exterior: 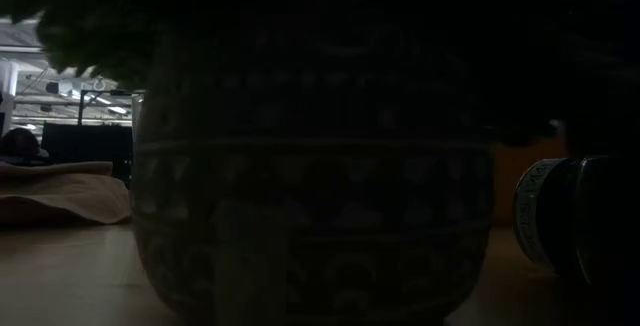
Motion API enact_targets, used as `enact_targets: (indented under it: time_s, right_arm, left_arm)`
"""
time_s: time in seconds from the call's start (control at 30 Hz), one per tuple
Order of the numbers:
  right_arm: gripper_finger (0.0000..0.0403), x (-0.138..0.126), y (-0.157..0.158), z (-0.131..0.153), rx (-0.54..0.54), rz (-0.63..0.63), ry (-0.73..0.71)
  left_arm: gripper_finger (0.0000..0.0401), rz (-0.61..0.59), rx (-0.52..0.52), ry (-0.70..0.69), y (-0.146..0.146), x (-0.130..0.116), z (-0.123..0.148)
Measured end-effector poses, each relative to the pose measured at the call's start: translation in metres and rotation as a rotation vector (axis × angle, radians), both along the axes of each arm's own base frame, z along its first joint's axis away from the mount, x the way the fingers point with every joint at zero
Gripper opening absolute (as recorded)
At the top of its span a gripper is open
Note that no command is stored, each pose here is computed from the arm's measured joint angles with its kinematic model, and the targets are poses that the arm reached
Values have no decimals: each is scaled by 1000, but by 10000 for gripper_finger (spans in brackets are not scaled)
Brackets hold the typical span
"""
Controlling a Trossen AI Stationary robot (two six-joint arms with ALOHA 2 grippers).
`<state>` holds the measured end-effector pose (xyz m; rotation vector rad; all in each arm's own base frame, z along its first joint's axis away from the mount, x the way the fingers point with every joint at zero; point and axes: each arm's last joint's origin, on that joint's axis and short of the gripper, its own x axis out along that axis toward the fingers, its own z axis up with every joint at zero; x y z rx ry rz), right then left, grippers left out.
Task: Sort spices by type
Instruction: Put the green seasoning bottle into the yellow bin
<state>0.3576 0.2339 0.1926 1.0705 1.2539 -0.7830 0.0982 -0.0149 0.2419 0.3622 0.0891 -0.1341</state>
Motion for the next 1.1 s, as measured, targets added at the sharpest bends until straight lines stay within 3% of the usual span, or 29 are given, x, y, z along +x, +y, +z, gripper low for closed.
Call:
enact_targets:
  time_s: [0.63, 1.1]
  right_arm:
    - [184, 7, 7, -17, 71, 68, 25]
    - [184, 9, -7, -23, 36, 87, 86]
  left_arm:
    - [0, 0, 0, 1, 0, 0, 0]
    - [0, 0, 0, 1, 0, 0, 0]
